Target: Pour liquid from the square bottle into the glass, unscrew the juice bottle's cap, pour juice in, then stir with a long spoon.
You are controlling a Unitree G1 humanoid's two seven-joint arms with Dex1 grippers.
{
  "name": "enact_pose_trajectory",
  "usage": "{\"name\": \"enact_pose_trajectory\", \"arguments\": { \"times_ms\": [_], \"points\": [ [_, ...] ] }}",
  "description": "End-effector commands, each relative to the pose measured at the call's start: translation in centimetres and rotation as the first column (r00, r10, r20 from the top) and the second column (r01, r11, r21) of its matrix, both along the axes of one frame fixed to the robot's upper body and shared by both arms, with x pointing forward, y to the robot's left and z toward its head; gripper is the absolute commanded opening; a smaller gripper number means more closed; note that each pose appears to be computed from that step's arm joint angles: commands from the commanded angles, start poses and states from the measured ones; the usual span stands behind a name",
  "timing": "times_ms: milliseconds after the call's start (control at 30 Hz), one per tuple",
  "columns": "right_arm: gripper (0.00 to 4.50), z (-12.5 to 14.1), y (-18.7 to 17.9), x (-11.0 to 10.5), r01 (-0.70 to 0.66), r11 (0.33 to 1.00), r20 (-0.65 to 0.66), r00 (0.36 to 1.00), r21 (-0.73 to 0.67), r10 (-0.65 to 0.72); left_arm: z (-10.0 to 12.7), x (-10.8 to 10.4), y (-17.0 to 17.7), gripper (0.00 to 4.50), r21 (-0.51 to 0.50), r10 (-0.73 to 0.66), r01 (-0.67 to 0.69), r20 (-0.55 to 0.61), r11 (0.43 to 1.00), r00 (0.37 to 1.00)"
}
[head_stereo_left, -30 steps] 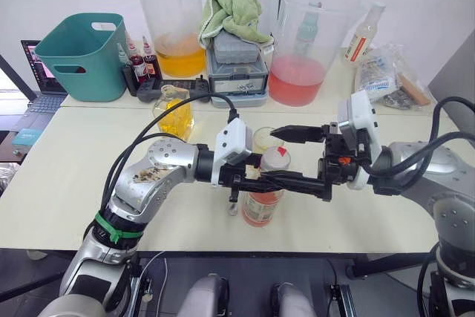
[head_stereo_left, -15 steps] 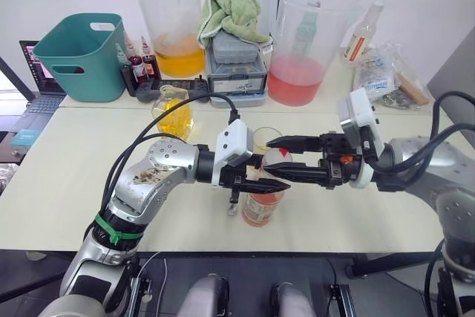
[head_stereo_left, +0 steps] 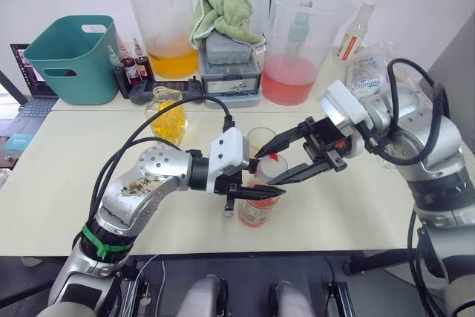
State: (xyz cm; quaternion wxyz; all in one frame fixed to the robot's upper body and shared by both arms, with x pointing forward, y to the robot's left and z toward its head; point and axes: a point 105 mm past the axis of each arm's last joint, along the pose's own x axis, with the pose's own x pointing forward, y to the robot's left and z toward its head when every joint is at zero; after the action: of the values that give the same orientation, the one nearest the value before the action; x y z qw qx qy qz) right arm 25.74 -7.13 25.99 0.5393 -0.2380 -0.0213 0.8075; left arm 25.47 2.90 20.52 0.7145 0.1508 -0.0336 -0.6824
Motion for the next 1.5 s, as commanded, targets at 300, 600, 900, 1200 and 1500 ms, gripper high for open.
{"name": "enact_pose_trajectory", "arguments": {
  "times_ms": [300, 600, 900, 1200, 1500],
  "points": [
    [4.46, 2.2, -2.6, -1.1, 0.196, 0.976, -0.048, 0.980, 0.090, -0.193, -0.4, 0.6, -0.3, 1.42, -0.011, 0.005, -0.006, -0.038, 1.000, 0.999],
    [4.46, 0.9, -2.2, -2.2, 0.496, 0.849, -0.082, 0.868, 0.181, -0.490, -0.5, 0.9, -1.2, 1.42, -0.018, -0.056, 0.055, -0.048, 0.998, 0.997],
    [4.46, -0.5, -1.9, -2.0, 0.656, 0.722, -0.123, 0.753, 0.219, -0.646, -0.5, 1.0, -1.5, 1.42, -0.018, -0.089, 0.088, -0.047, 0.996, 0.995],
    [2.64, -0.3, -1.6, -2.2, 0.630, 0.738, -0.166, 0.776, 0.241, -0.609, -0.6, 1.1, -1.3, 1.42, -0.018, -0.075, 0.074, -0.046, 0.997, 0.996],
    [1.70, -1.1, -1.1, -2.0, 0.330, 0.938, -0.052, 0.944, 0.109, -0.326, -0.5, 1.1, -0.8, 1.42, -0.009, -0.041, 0.041, -0.033, 0.999, 0.999]
  ]
}}
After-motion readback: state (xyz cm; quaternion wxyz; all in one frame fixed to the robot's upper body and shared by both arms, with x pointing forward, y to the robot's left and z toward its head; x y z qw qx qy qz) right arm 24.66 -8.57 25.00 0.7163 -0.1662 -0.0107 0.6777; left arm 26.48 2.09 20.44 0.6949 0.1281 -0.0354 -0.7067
